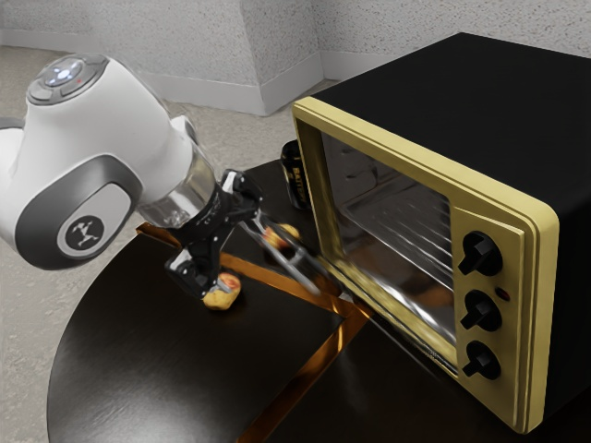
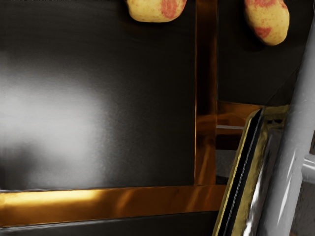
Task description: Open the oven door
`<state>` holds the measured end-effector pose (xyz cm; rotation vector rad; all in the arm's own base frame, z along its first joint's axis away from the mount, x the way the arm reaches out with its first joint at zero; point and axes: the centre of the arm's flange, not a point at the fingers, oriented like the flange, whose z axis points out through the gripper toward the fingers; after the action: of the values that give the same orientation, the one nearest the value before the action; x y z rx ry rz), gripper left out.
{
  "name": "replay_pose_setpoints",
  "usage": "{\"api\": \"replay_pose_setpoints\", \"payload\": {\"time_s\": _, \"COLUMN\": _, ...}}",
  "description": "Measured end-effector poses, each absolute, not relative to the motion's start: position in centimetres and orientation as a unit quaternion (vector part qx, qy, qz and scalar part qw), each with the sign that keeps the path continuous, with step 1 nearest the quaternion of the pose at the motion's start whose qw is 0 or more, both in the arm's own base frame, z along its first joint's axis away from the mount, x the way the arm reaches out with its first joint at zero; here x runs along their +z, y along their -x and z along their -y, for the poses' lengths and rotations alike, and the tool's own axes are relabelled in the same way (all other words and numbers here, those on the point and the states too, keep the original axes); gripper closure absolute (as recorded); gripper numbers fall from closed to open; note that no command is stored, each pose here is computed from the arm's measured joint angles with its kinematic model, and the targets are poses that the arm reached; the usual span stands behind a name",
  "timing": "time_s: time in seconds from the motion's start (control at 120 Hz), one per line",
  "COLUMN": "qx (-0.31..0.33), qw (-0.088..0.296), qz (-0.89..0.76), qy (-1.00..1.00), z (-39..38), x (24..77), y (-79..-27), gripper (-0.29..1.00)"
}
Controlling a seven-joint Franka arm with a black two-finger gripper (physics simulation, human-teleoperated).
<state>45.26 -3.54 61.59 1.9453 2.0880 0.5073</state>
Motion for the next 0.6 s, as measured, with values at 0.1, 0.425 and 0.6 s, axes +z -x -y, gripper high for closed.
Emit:
{"api": "replay_pose_setpoints", "payload": {"time_s": 0.1, "qx": 0.176, "qw": 0.137, "qz": -0.741, "qy": -0.634, "z": 1.4, "x": 60.6, "y": -40.6, "gripper": 0.00}}
{"api": "replay_pose_setpoints", "payload": {"time_s": 0.425, "qx": 0.124, "qw": 0.192, "qz": -0.758, "qy": -0.611, "z": 9.2, "x": 73.6, "y": -40.0, "gripper": 0.00}}
{"api": "replay_pose_setpoints", "payload": {"time_s": 0.6, "qx": 0.028, "qw": 0.097, "qz": -0.811, "qy": -0.577, "z": 9.5, "x": 68.6, "y": -43.0, "gripper": 0.00}}
